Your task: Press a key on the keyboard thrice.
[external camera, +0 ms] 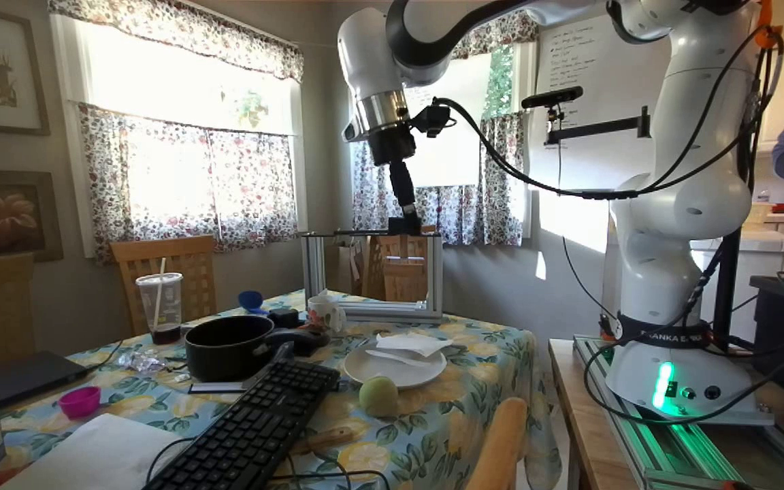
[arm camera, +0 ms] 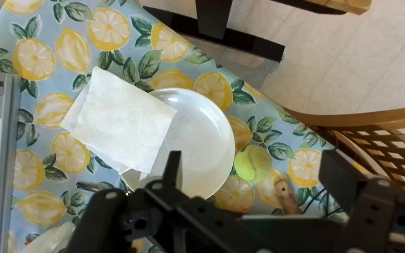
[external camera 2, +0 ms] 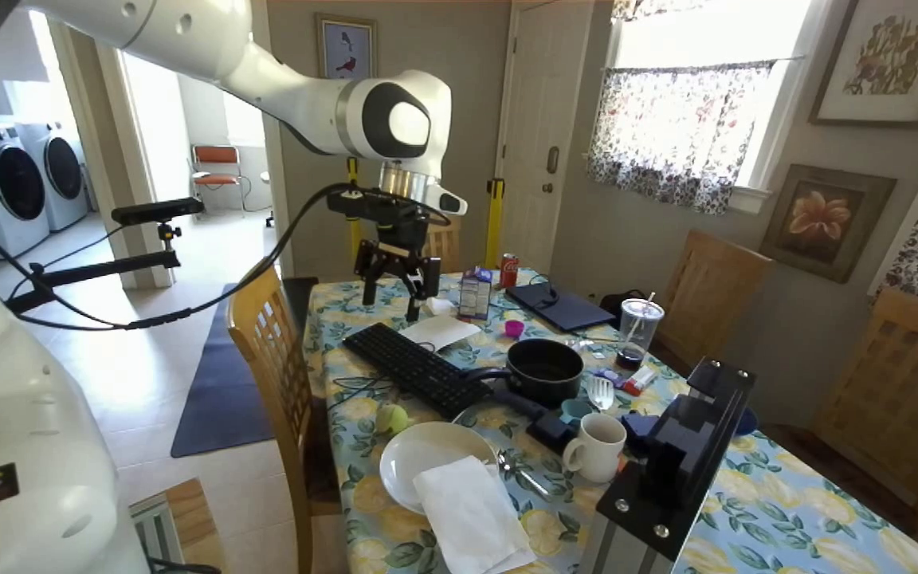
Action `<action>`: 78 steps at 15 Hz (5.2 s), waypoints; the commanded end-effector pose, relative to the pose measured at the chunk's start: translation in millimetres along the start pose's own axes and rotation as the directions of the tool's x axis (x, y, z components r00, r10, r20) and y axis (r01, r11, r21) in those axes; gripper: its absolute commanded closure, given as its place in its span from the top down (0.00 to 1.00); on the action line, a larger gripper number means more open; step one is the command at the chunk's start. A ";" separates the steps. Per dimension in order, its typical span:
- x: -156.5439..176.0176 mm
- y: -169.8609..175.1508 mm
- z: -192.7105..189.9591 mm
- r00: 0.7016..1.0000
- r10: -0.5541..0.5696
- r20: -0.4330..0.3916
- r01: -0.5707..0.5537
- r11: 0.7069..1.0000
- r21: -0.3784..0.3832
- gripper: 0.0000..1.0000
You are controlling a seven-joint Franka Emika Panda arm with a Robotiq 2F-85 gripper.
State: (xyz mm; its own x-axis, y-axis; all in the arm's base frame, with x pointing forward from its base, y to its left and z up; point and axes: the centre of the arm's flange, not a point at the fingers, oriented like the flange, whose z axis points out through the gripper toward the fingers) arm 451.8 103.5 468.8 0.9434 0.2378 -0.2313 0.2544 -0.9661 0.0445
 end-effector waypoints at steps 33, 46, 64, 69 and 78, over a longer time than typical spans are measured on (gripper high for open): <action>300.2 -268.7 159.3 0.951 -0.039 -0.306 0.027 0.999 -0.043 0.00; 323.5 -269.6 178.0 0.925 0.052 -0.376 -0.051 0.999 0.012 0.00; 316.6 -270.8 167.0 0.958 0.154 -0.243 -0.163 0.987 -0.017 0.00; 318.8 -271.7 174.9 0.961 0.157 -0.228 -0.161 0.987 -0.001 0.00; 326.9 -266.2 185.3 0.963 0.155 -0.221 -0.156 0.988 0.013 0.00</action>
State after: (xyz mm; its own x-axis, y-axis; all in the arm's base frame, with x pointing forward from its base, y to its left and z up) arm 640.0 413.5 205.1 0.9954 0.0950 0.0107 0.0932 -0.9894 0.1113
